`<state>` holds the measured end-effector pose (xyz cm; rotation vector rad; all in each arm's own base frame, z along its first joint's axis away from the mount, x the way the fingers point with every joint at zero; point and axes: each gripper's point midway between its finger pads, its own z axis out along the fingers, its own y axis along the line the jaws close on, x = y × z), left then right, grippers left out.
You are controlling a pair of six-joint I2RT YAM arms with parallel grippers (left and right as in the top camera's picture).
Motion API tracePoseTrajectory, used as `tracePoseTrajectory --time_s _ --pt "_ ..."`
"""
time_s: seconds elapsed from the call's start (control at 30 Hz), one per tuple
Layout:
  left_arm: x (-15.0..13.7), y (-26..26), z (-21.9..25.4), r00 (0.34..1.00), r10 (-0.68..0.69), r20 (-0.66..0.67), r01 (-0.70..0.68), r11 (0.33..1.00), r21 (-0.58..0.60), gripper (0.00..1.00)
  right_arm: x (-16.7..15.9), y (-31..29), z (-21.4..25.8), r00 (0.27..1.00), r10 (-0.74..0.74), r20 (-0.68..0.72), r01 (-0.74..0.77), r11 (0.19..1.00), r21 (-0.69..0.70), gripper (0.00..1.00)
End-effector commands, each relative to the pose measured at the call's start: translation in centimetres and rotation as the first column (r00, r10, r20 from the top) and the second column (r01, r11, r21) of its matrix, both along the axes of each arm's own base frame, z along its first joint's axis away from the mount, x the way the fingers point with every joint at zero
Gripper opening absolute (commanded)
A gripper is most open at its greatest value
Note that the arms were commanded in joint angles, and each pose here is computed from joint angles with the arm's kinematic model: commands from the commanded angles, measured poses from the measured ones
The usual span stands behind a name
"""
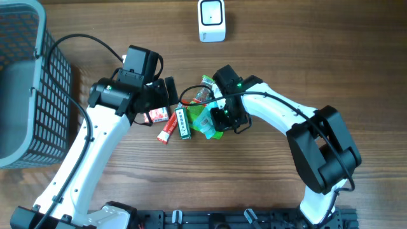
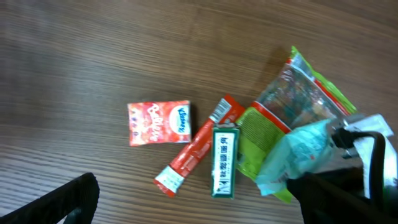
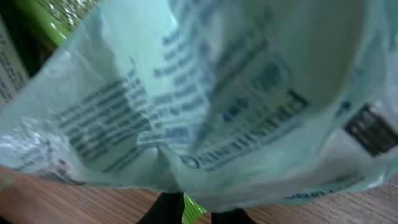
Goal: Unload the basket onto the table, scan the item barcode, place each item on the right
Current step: 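Reach the right gripper to the pale green pouch and grasp it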
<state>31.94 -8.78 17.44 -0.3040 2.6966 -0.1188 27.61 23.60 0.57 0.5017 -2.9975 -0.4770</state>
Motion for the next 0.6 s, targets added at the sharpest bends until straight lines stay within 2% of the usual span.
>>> tracePoseTrajectory --time_s 0.0,0.07,0.13,0.23,0.57 --pt "0.3 2.6 0.3 0.998 0.056 0.033 -0.060 0.989 0.134 1.00 2.0 0.2 4.5 0.993 0.038 0.116 -0.042 0.999 0.034 0.31" --pt "0.4 2.4 0.3 0.998 0.059 0.036 -0.063 0.990 0.123 1.00 2.6 0.5 7.5 0.981 0.049 0.187 -0.063 0.996 0.069 0.49" --pt "0.5 2.9 0.5 0.996 0.072 0.048 -0.078 0.987 0.140 1.00 2.7 0.6 8.2 0.977 0.047 0.208 -0.065 0.995 0.080 0.47" --pt "0.7 4.6 0.9 0.975 0.199 0.094 -0.214 0.960 0.181 1.00 2.9 0.7 6.2 0.980 0.050 0.191 -0.065 0.995 0.070 0.41" --pt "1.1 2.8 0.7 0.982 0.171 0.082 -0.178 0.980 0.088 1.00 4.5 0.0 -0.3 0.985 0.054 0.161 -0.048 0.998 -0.041 0.40"
